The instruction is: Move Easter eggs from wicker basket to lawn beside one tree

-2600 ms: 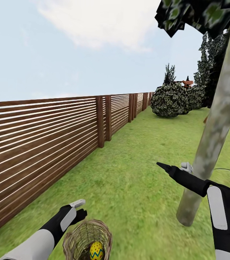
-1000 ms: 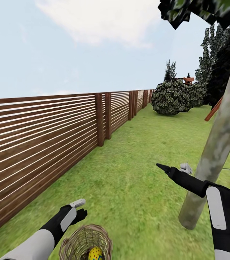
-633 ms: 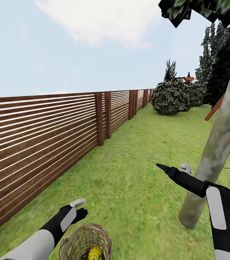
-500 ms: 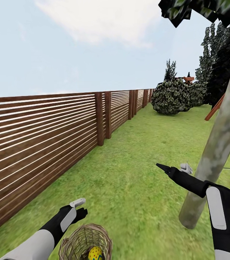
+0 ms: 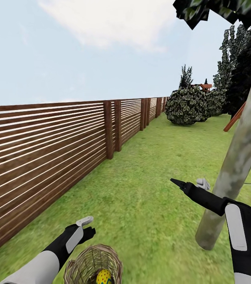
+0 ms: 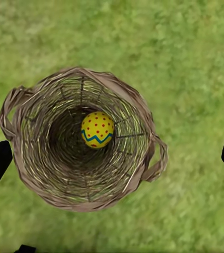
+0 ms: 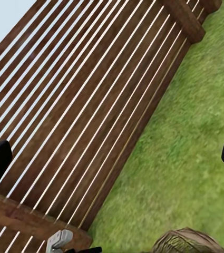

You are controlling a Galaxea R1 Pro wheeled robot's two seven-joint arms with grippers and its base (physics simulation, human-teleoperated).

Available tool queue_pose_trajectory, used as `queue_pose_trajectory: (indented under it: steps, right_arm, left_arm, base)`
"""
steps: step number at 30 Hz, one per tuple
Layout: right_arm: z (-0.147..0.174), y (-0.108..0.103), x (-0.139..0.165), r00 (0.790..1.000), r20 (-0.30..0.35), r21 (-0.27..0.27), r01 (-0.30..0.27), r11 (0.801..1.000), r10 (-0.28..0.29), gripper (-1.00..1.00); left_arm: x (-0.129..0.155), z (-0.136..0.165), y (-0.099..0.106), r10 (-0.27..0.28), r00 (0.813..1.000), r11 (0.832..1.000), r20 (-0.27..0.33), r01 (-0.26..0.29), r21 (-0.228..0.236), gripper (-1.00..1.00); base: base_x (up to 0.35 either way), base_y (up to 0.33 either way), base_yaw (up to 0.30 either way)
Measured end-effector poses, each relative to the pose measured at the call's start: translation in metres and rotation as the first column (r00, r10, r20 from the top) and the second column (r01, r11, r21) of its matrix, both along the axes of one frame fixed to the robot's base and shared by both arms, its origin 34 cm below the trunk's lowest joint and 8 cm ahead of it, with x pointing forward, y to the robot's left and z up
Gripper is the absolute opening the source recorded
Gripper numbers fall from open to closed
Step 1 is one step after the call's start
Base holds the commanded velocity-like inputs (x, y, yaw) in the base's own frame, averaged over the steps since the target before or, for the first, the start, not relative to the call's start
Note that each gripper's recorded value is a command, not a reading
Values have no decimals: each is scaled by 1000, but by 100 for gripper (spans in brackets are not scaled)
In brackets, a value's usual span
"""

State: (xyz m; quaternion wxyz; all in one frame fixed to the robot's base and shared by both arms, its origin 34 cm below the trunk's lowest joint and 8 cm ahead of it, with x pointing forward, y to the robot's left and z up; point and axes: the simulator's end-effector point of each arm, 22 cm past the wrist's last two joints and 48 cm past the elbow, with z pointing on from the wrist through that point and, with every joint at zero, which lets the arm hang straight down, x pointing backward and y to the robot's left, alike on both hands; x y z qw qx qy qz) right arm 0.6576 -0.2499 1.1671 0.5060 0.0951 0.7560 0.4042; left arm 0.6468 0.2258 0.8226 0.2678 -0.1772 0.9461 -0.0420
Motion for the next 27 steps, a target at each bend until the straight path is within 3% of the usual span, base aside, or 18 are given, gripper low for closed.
queue_pose_trajectory:
  steps: [27]
  right_arm:
    - [-24, 1, 9, 1000, 1, -2, -2, 1000, 2, 100]
  left_arm:
    - [4, -29, 1, 5, 1000, 1000, -18, -5, -4, 100]
  base:
    - [0, 0, 0]
